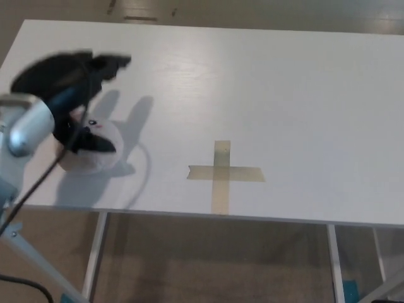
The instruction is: Use the left hand to take the pink dumpling toy on a person's hand and put it on the desk.
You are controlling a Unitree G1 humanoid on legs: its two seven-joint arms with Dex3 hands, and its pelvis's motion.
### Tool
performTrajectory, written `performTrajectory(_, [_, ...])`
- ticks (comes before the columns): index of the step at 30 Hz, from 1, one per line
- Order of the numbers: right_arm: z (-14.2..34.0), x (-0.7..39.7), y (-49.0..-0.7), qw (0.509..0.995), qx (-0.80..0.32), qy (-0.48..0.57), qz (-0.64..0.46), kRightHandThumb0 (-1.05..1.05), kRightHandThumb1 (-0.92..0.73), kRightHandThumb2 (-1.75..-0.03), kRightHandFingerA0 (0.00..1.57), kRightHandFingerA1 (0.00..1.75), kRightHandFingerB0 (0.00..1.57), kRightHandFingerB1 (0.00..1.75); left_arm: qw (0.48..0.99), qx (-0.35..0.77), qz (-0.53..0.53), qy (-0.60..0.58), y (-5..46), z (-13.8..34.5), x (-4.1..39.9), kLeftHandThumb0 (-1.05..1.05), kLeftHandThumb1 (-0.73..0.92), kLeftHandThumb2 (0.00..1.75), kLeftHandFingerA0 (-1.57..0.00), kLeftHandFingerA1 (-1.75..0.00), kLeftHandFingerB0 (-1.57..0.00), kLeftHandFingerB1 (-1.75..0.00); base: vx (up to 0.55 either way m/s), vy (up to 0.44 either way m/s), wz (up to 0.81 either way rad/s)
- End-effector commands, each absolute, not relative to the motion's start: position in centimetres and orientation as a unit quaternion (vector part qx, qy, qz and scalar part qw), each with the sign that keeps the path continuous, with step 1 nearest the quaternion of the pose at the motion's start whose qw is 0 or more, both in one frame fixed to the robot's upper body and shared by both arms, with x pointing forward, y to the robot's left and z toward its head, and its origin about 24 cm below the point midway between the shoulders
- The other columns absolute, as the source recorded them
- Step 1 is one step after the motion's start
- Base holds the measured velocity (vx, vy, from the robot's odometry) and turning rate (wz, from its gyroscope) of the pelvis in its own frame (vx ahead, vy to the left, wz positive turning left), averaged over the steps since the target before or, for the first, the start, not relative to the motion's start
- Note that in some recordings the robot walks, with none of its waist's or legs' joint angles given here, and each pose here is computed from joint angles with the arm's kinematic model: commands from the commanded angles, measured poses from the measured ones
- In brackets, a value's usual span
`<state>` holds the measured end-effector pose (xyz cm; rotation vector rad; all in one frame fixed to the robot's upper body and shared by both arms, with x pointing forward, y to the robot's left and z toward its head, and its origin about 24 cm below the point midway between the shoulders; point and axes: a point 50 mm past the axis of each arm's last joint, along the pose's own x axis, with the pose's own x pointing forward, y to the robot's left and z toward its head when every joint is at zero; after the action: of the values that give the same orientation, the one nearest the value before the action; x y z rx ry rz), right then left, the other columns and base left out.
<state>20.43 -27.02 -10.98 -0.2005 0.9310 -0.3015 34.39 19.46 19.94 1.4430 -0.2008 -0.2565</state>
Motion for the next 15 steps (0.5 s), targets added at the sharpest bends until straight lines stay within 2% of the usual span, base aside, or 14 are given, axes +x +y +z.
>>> performTrajectory(1, [-11.1, 20.1, -27.2, 0.873, -0.088, 0.457, -0.147, -0.25, -0.71, -0.61, 0.68, 0.46, 0.57, 0.43, 0.743, 0.636, -0.097, -0.184, 19.3, 26.2, 30.9, -1.00, 0.45, 0.70, 0.00, 0.00, 0.00, -0.09, 0.00, 0.000, 0.00])
performTrajectory(3, [-11.2, 19.9, -27.3, 0.872, -0.087, 0.459, -0.147, -0.25, -0.71, -0.61, 0.67, 0.46, 0.56, 0.43, 0.736, 0.621, -0.078, -0.258, 19.3, 28.6, 28.4, -1.01, 0.46, 0.68, 0.00, 0.00, 0.00, -0.10, 0.00, 0.000, 0.00])
performTrajectory(5, [-11.3, 19.8, -27.3, 0.871, -0.088, 0.460, -0.146, -0.25, -0.71, -0.61, 0.67, 0.46, 0.56, 0.43, 0.733, 0.615, -0.071, -0.282, 19.2, 29.2, 27.5, -1.03, 0.48, 0.65, 0.00, 0.00, 0.00, -0.12, 0.00, 0.000, 0.00])
performTrajectory(7, [-11.3, 19.6, -27.3, 0.870, -0.090, 0.462, -0.145, -0.25, -0.71, -0.61, 0.67, 0.46, 0.56, 0.42, 0.725, 0.602, -0.064, -0.327, 19.1, 30.0, 25.4, -1.01, 0.47, 0.72, 0.00, 0.00, 0.00, -0.10, 0.00, 0.000, 0.00])
performTrajectory(8, [-11.4, 19.4, -27.4, 0.869, -0.095, 0.465, -0.144, -0.25, -0.71, -0.61, 0.67, 0.46, 0.56, 0.43, 0.710, 0.595, -0.063, -0.371, 18.7, 30.2, 23.0, -0.77, 0.40, 0.87, 0.00, 0.00, 0.00, -0.10, 0.00, 0.000, 0.00])
performTrajectory(10, [-11.6, 19.1, -27.4, 0.867, -0.099, 0.468, -0.141, -0.24, -0.72, -0.61, 0.67, 0.46, 0.56, 0.43, 0.699, 0.592, -0.067, -0.395, 18.4, 30.2, 21.4, -0.77, 0.43, 0.85, 0.00, 0.00, -0.02, -0.13, 0.00, 0.000, 0.00])
performTrajectory(11, [-11.7, 18.9, -27.3, 0.866, -0.102, 0.470, -0.137, -0.23, -0.72, -0.61, 0.66, 0.46, 0.55, 0.42, 0.688, 0.590, -0.078, -0.414, 18.2, 30.0, 19.8, -0.75, 0.47, 0.59, 0.00, -0.15, -0.07, -0.26, 0.00, 0.000, 0.00])
performTrajectory(12, [-11.8, 18.8, -27.3, 0.865, -0.104, 0.471, -0.136, -0.23, -0.72, -0.61, 0.66, 0.46, 0.56, 0.42, 0.683, 0.591, -0.085, -0.421, 18.1, 29.9, 18.9, -0.61, 0.36, 0.76, 0.00, -0.16, -0.06, -0.30, 0.00, 0.000, 0.00])
performTrajectory(14, [-11.9, 18.7, -27.2, 0.865, -0.104, 0.473, -0.135, -0.23, -0.72, -0.61, 0.66, 0.46, 0.56, 0.42, 0.681, 0.591, -0.089, -0.423, 18.1, 29.7, 18.4, -0.61, 0.36, 0.76, 0.00, -0.16, -0.06, -0.30, 0.00, 0.000, 0.00])
performTrajectory(15, [-11.9, 18.6, -27.2, 0.864, -0.107, 0.473, -0.135, -0.23, -0.72, -0.61, 0.67, 0.46, 0.56, 0.43, 0.679, 0.586, -0.101, -0.430, 18.2, 29.5, 17.5, -0.53, 0.45, 0.54, -0.16, -0.28, -0.20, -0.30, 0.00, 0.000, 0.00])
